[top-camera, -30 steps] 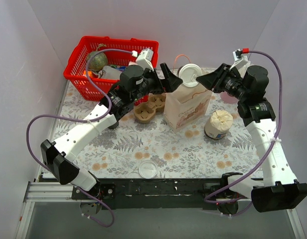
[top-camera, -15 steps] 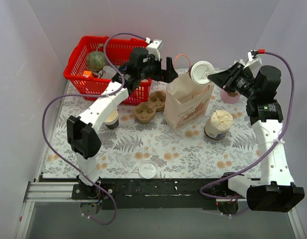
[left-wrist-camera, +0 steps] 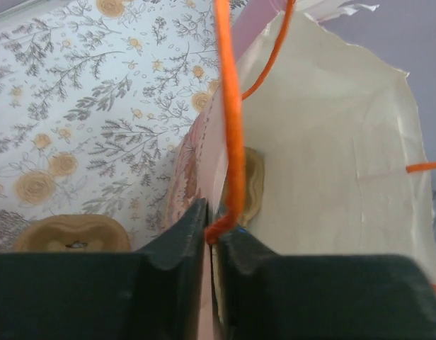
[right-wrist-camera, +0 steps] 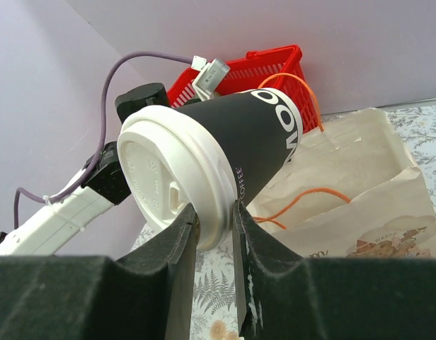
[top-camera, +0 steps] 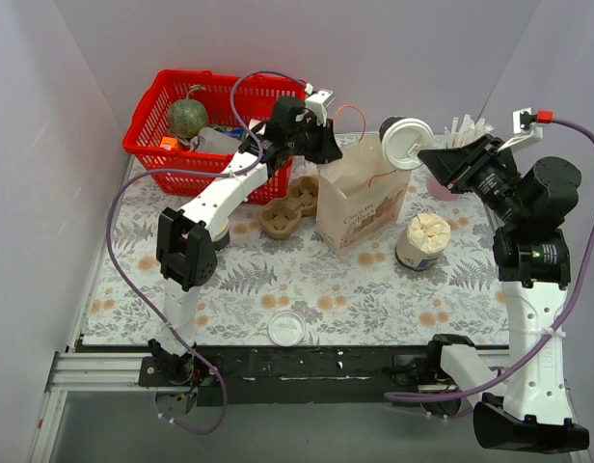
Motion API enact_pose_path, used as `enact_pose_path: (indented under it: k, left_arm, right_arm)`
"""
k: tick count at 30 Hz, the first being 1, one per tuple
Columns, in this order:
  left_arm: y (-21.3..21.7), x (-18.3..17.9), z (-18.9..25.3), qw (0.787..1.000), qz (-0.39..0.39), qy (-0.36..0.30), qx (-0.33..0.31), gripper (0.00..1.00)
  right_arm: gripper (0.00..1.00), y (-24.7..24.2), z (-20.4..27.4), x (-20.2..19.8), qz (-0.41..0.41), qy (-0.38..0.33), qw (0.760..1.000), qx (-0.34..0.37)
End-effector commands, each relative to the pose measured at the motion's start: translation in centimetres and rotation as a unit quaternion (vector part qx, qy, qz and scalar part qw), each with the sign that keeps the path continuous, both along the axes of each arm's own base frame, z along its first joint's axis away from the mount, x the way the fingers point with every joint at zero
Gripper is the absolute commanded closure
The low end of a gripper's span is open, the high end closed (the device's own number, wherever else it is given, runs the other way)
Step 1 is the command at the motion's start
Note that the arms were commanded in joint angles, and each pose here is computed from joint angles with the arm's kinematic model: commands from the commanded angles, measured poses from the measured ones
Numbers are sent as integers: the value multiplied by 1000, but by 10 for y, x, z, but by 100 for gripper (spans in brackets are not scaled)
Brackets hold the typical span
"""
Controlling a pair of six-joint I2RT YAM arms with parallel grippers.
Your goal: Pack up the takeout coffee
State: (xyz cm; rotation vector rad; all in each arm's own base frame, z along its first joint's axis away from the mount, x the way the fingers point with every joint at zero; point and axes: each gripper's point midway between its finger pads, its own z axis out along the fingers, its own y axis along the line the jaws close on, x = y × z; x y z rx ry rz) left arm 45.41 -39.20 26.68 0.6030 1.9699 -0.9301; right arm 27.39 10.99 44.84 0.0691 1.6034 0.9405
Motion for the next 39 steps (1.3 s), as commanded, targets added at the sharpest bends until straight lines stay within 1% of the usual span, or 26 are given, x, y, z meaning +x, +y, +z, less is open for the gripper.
enact_pose_path:
  k: [1,2,3,5,6,7,9,10,11,12,14,15,16,17,19,21,23,24,25,26,27,31,32,34,37,39]
  left_arm:
    - [4,-13,48,999,3,-15,-37,96]
    - [4,-17,53,999,5,-13,-42,100]
    - [6,-17,55,999,21,-10,-43,100]
    - [10,-30,60,997,49,4,-51,100]
    - [18,-23,56,994,100,8,-44,100]
    - [16,-31,50,993,111,24,-44,100]
    - [24,-41,59,984,158,48,-63,100]
    - [25,-47,47,979,188,62,-58,100]
    - [27,-53,57,971,213,73,-81,100]
    - [26,-59,56,968,223,80,-84,100]
    - [27,-71,50,954,277,84,-71,100]
    - [28,-75,52,946,303,89,-77,100]
    - [22,-86,51,943,312,91,-73,100]
    - [30,-88,49,933,341,93,-64,100]
    - [31,-97,51,921,363,113,-84,100]
    - [39,-103,37,903,394,142,-98,100]
    - [44,-111,35,893,407,153,-117,100]
    - [48,-114,19,885,421,165,-113,100]
    - [49,-118,21,873,432,181,-137,100]
    - [51,-122,18,864,442,190,-145,100]
    - [57,-124,10,856,463,181,-144,100]
    - [50,-144,22,853,467,167,-163,99]
    - [49,-150,27,851,470,164,-170,100]
    - [48,-161,37,848,480,135,-181,100]
    - [51,-170,39,830,502,136,-204,100]
    - [50,-174,34,822,508,142,-214,100]
  right_arm:
    - [97,-5,-1,5,-14,-1,1000,-12]
    - [97,-5,-2,7,-12,1,1000,-12]
    - [97,-5,-1,8,-12,0,1000,-11]
    - [97,-3,0,10,-7,-1,1000,-8]
    - [97,-4,0,11,-9,-1,1000,-8]
    - [97,-5,1,13,-11,-2,1000,-7]
    - [97,-6,1,14,-17,-3,1000,-7]
    - [97,-6,2,14,-16,-4,1000,-7]
    - [97,-5,3,13,-12,-5,1000,-7]
    - [97,-4,3,13,-10,-4,1000,-7]
    - [97,-3,5,12,-5,-6,1000,-7]
    - [97,-2,5,11,-4,-6,1000,-7]
    - [97,-2,7,11,-2,-7,1000,-6]
    - [97,-1,8,10,2,-7,1000,-5]
    - [97,1,8,9,9,-6,1000,-3]
    - [97,3,7,8,16,-5,1000,-1]
    - [97,5,6,7,23,-3,1000,1]
    - [97,6,7,6,25,-5,1000,1]
    - [97,6,7,6,27,-4,1000,1]
    - [97,7,6,5,30,-4,1000,2]
    - [97,7,6,4,30,-5,1000,2]
    - [97,7,5,4,29,-4,1000,2]
    - [97,7,4,4,30,-3,1000,3]
    - [97,8,4,4,32,-2,999,4]
    - [98,10,3,3,42,0,999,9]
    - [97,12,2,3,47,1,999,10]
